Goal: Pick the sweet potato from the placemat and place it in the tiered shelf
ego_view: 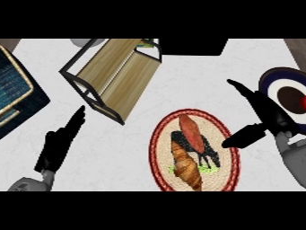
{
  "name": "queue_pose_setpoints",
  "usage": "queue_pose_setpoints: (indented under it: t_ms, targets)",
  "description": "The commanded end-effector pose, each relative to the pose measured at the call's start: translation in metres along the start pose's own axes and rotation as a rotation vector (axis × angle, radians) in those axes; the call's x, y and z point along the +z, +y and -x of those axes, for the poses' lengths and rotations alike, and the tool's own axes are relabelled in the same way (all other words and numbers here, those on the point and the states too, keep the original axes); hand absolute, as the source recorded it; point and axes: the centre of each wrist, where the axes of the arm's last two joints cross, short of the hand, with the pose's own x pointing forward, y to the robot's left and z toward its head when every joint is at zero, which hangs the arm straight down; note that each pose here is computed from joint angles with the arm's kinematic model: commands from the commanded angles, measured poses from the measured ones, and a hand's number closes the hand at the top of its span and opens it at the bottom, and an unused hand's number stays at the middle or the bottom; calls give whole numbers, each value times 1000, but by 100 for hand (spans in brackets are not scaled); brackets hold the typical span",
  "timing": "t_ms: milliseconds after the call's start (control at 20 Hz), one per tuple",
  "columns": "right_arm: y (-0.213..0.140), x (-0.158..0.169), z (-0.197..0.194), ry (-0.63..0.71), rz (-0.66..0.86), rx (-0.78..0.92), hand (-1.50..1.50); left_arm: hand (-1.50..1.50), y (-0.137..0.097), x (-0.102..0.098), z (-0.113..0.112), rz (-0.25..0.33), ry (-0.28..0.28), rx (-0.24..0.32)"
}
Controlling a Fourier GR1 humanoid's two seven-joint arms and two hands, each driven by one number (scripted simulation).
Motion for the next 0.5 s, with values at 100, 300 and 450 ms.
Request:
queue_pose_setpoints:
  t_ms: [100,300,450]
  targets:
    - [8,-3,-44,195,77,441,-150,0,-19,-2,2,18,4,4]
    - [55,-7,-105,219,77,497,-150,0,-19,-3,4,12,-6,12]
    - [85,-17,-115,234,15,469,-150,0,0,5,-5,11,-25,13]
